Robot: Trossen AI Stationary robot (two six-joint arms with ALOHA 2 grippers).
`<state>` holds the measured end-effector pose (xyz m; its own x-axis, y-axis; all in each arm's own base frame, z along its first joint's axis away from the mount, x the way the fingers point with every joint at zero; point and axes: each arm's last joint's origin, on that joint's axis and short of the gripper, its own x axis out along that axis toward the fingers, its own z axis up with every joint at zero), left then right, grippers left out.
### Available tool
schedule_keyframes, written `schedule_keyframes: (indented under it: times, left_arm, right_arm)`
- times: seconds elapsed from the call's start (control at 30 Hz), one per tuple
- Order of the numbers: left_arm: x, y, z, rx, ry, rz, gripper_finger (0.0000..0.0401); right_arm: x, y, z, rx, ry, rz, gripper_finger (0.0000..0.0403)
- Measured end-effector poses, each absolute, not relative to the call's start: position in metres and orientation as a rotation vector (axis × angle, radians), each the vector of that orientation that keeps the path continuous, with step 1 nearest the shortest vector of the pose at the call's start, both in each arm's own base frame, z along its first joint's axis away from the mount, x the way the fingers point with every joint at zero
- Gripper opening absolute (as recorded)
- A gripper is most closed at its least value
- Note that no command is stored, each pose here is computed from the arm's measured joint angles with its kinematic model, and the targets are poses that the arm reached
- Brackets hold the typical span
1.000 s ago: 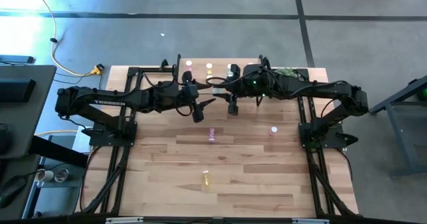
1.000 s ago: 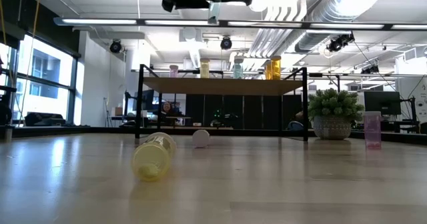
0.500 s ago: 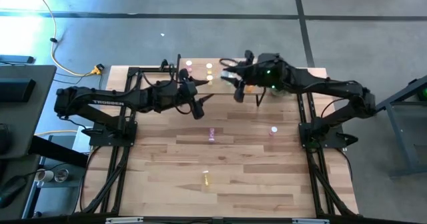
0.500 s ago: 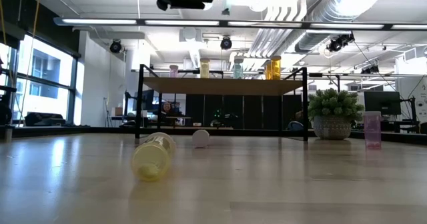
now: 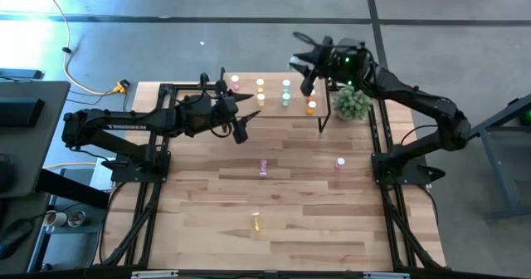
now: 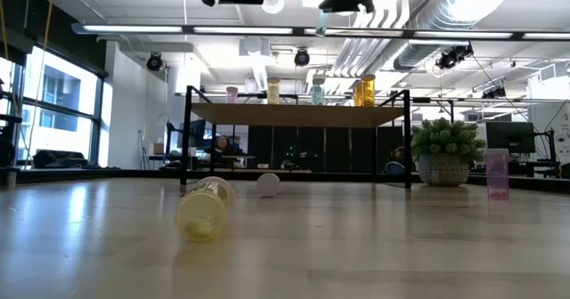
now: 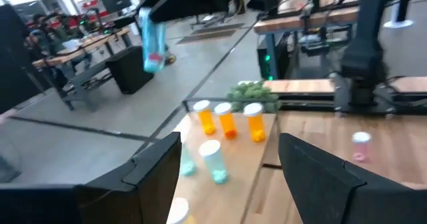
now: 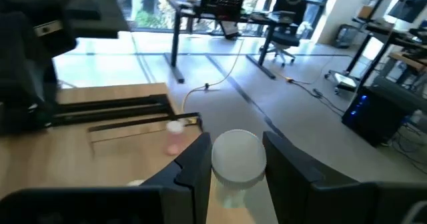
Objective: Pick and place medicine bottles onto shelf by color
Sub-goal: Put the blue pill bottle aligned with the other blue pill bottles on the shelf
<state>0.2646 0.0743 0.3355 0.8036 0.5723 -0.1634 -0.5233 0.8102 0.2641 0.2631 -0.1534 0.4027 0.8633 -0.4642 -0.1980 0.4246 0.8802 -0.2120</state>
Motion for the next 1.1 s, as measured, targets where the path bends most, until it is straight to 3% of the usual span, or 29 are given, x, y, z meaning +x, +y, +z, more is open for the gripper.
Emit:
schedule_keyframes:
  times: [0.4,1.1]
  left_arm:
    - [0.238,0.139,0.334,0.147,0.265,0.781,0.0239]
    - [0.210,0.171,0.314,-0.094,0.401,0.745,0.0239]
  right_arm:
    - [0.259,-0.210,0.390,-0.183,0.204,-0.584,0.0103]
    - [0.280,-0.246,0.339,-0.027,0.330,-0.610,0.0103]
